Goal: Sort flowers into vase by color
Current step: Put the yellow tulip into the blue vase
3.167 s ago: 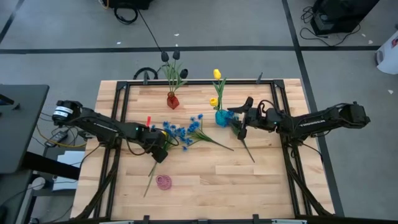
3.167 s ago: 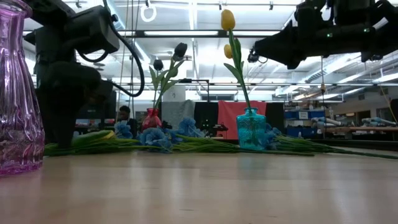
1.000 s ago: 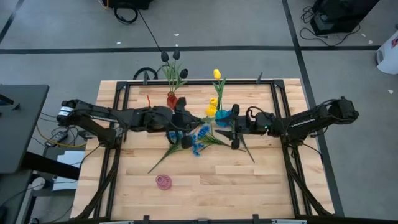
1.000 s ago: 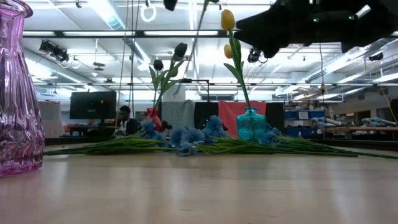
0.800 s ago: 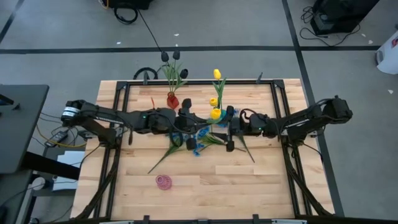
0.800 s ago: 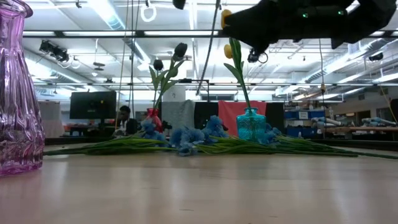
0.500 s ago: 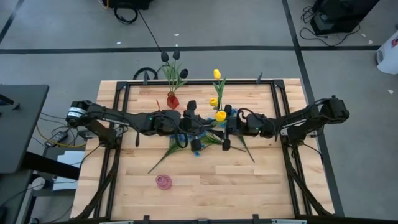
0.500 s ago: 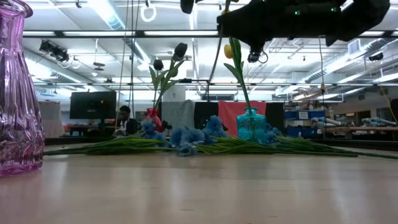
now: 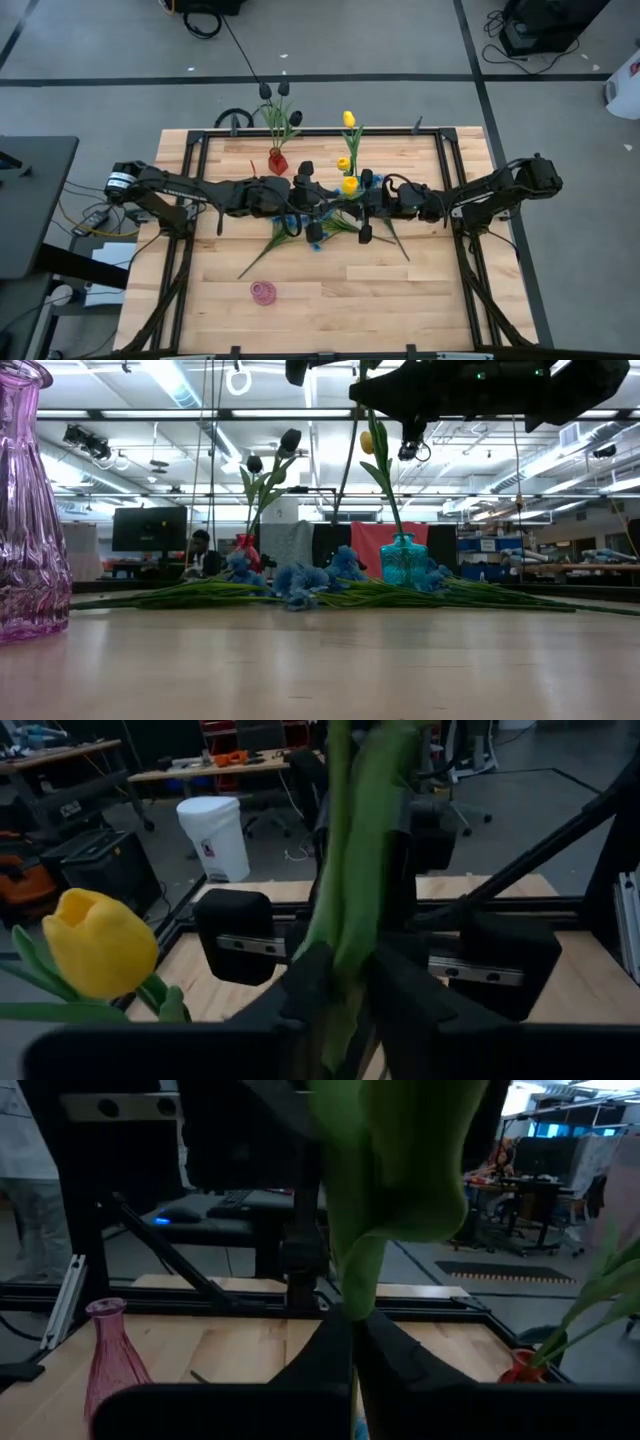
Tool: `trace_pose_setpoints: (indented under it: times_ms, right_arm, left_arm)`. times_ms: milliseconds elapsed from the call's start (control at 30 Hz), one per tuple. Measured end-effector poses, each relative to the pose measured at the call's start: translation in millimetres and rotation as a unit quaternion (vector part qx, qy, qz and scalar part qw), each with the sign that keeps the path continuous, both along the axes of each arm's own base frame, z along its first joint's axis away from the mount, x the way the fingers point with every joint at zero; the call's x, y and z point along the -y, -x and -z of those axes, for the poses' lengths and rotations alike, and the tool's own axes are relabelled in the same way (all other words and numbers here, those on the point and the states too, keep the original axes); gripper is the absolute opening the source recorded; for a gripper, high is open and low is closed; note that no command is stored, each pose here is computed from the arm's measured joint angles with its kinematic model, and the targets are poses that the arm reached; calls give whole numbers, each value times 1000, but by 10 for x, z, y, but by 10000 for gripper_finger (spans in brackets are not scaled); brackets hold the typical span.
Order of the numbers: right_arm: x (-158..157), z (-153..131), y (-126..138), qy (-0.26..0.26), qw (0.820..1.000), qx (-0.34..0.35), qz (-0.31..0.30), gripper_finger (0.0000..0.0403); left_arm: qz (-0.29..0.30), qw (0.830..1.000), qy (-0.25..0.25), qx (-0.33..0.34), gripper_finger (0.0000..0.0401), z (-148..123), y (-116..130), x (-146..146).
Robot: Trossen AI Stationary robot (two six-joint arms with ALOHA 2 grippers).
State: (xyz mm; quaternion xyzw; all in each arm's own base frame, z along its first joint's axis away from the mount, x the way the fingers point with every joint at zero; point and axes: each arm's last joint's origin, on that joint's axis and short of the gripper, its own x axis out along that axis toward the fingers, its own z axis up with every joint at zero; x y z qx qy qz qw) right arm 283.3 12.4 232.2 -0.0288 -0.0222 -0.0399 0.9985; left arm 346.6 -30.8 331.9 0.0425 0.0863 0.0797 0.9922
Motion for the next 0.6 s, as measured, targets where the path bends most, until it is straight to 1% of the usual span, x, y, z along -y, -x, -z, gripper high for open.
trace_pose_setpoints:
  times_ms: [133, 233, 300, 400, 467, 533, 600]
  right_arm:
    - [2, -7, 16, -9, 1000, -7, 1, 26]
    - [4, -54, 64, -10, 1000, -14, 2, 29]
    - [6, -90, 103, -15, 1000, -19, 2, 24]
    - [5, -129, 161, -18, 999, -31, 4, 18]
    - [-7, -144, 198, -19, 999, -41, 20, 18]
    - [-25, -158, 236, -18, 998, -50, 41, 24]
    - [-50, -183, 288, -15, 996, -59, 62, 30]
  left_arm:
    - [0, 1000, -1, -13, 131, -45, 79, -9]
    - [0, 999, -4, -33, 153, -104, 199, -22]
    - [0, 999, -2, -51, 157, -116, 266, -30]
    - [1, 996, 5, -84, 158, -66, 304, -19]
    - [13, 995, 9, -98, 158, -38, 313, 7]
    - [24, 995, 12, -96, 158, 5, 317, 42]
    - [29, 995, 14, -97, 158, 111, 324, 64]
